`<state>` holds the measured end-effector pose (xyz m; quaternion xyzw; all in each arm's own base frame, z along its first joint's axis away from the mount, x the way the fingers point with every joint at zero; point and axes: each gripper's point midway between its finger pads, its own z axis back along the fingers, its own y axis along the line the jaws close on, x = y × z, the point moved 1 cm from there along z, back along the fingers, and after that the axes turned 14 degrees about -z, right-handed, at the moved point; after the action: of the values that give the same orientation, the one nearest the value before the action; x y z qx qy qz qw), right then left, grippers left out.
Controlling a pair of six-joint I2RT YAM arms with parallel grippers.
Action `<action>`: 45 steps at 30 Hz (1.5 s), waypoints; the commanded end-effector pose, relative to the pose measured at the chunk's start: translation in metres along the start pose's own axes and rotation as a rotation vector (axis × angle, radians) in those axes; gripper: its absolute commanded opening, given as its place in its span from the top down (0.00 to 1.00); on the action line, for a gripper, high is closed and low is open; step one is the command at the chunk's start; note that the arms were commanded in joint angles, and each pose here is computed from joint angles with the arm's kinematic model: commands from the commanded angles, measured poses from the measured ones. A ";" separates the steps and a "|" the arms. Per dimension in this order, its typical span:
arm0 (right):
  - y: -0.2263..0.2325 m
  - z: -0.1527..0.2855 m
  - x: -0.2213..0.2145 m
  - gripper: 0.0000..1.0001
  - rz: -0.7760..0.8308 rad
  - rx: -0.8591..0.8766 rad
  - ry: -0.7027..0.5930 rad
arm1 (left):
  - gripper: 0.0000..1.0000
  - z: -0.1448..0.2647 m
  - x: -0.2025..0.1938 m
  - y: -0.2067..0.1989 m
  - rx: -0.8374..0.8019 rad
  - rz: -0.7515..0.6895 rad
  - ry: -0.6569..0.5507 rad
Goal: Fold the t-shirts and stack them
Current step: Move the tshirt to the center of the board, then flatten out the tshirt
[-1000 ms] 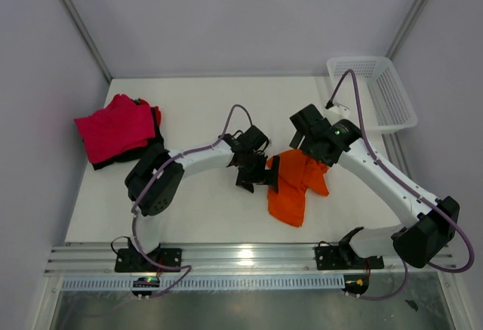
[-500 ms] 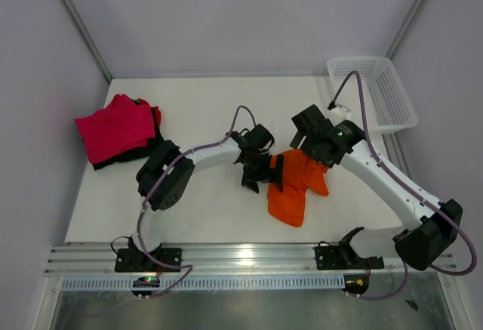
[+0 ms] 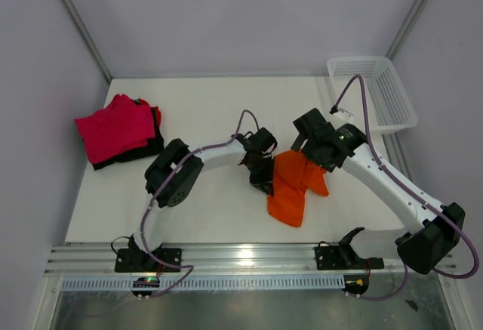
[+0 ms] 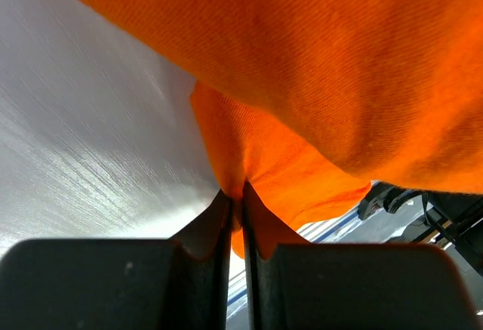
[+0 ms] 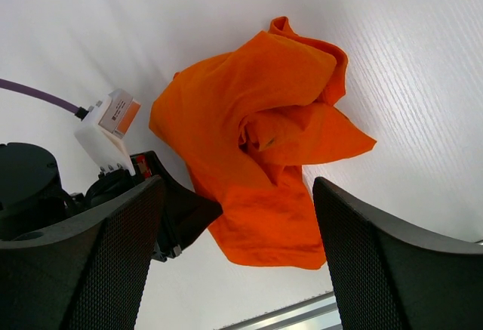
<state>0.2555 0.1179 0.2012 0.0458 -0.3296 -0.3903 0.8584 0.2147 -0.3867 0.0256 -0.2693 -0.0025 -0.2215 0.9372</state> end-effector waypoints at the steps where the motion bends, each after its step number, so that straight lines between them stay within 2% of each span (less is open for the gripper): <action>1: 0.001 0.001 -0.001 0.17 -0.027 0.014 0.000 | 0.92 -0.003 -0.004 0.007 0.050 -0.020 0.015; 5: -0.002 -0.002 -0.003 0.17 -0.014 0.002 0.001 | 0.97 0.023 0.012 0.000 0.107 -0.081 -0.016; 7: -0.007 -0.005 -0.004 0.17 -0.005 -0.015 -0.005 | 1.00 0.046 0.012 0.001 0.182 -0.097 -0.004; 8: -0.009 -0.006 -0.005 0.17 -0.003 -0.019 -0.005 | 1.00 0.067 0.030 -0.012 0.185 -0.148 -0.057; 9: -0.012 -0.008 -0.007 0.17 0.001 -0.026 -0.004 | 1.00 0.088 0.027 -0.016 0.217 -0.158 -0.053; 10: -0.013 -0.009 -0.008 0.17 0.001 -0.029 -0.001 | 1.00 0.103 0.035 -0.015 0.273 -0.178 -0.088; 11: -0.014 -0.010 -0.009 0.18 0.002 -0.030 -0.001 | 1.00 0.132 0.054 -0.032 0.271 -0.222 -0.168; 13: -0.013 -0.013 -0.012 0.17 0.005 -0.032 0.005 | 1.00 0.167 0.054 -0.038 0.317 -0.241 -0.187; 14: -0.013 -0.014 -0.014 0.17 0.006 -0.030 0.013 | 0.99 0.196 0.070 -0.054 0.313 -0.267 -0.278; 16: -0.008 -0.018 -0.016 0.17 0.011 -0.024 0.018 | 0.99 0.223 0.070 -0.059 0.327 -0.261 -0.308; 17: -0.007 -0.019 -0.017 0.17 0.017 -0.022 0.025 | 0.98 0.244 0.076 -0.070 0.305 -0.268 -0.373; 22: 0.005 -0.027 -0.022 0.17 0.042 -0.009 0.042 | 0.98 0.289 0.076 -0.081 0.278 -0.241 -0.500; 25: 0.012 -0.032 -0.027 0.17 0.060 -0.004 0.066 | 0.99 0.319 0.079 -0.086 0.292 -0.251 -0.618; 27: 0.016 -0.033 -0.030 0.18 0.070 -0.001 0.081 | 1.00 0.364 0.082 -0.100 0.275 -0.264 -0.796; 28: 0.017 -0.034 -0.031 0.17 0.074 -0.002 0.084 | 1.00 0.363 0.081 -0.094 0.288 -0.258 -0.817; 29: 0.017 -0.037 -0.034 0.17 0.087 -0.010 0.092 | 1.00 0.380 0.082 -0.096 0.293 -0.256 -0.898; 30: 0.019 -0.037 -0.033 0.18 0.089 -0.008 0.091 | 1.00 0.425 0.079 -0.110 0.254 -0.255 -1.077; 34: 0.023 -0.039 -0.036 0.17 0.104 -0.006 0.105 | 0.98 0.469 0.074 -0.082 0.426 -0.153 -1.238; 39: 0.024 -0.041 -0.037 0.17 0.123 -0.007 0.110 | 1.00 0.432 0.076 -0.022 0.745 -0.083 -1.045; 40: 0.024 -0.042 -0.037 0.18 0.126 -0.008 0.111 | 1.00 0.400 0.075 -0.002 0.818 -0.075 -0.919; 42: 0.022 -0.042 -0.037 0.17 0.132 -0.012 0.109 | 1.00 0.364 0.071 0.028 0.878 -0.014 -0.782; 43: 0.021 -0.042 -0.038 0.17 0.135 -0.014 0.111 | 1.00 0.336 0.067 0.046 0.920 0.004 -0.664; 45: 0.018 -0.043 -0.038 0.17 0.139 -0.023 0.111 | 1.00 0.305 0.062 0.065 0.949 0.044 -0.552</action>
<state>0.2675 0.1460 0.1460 0.0270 -0.2667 -0.3350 0.9033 0.3326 -0.2266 0.3566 0.0192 -0.4728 -0.0891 0.8765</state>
